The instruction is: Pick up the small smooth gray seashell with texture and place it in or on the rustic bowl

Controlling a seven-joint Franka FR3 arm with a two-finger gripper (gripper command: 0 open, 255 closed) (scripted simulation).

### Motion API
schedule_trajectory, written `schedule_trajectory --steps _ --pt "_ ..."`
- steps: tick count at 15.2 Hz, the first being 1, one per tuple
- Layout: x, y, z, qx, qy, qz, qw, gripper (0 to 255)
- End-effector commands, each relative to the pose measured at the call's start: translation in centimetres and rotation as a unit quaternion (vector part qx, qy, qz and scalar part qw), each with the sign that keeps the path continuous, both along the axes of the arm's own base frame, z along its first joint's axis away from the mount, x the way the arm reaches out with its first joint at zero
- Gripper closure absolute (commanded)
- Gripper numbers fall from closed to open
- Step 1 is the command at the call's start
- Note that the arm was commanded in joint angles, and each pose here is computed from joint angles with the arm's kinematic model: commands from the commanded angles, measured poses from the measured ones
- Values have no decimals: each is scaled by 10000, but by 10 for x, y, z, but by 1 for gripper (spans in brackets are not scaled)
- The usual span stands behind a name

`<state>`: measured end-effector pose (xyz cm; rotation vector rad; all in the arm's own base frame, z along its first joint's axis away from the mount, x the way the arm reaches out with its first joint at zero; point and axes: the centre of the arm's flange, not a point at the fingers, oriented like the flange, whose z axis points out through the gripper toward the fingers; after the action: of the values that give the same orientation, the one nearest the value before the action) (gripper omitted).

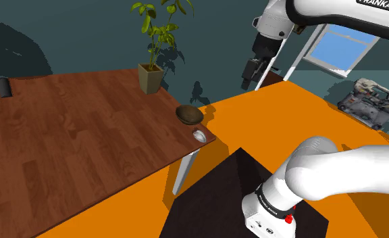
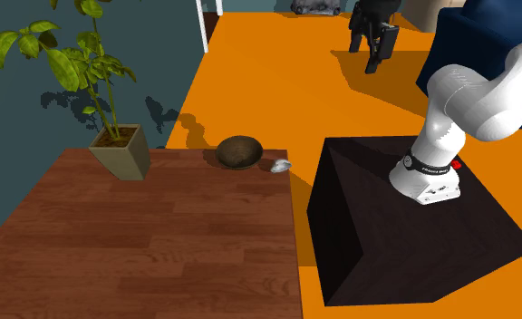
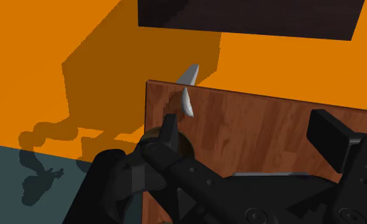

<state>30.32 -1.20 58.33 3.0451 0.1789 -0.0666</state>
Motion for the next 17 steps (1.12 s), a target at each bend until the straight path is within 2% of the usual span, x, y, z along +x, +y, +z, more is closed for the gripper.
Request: schedule_trajectory --steps 1,17 --pt "0 0 0 0 0 0 10000 0" --pt "68 -30 -196 -241 -61 478 9985 0"
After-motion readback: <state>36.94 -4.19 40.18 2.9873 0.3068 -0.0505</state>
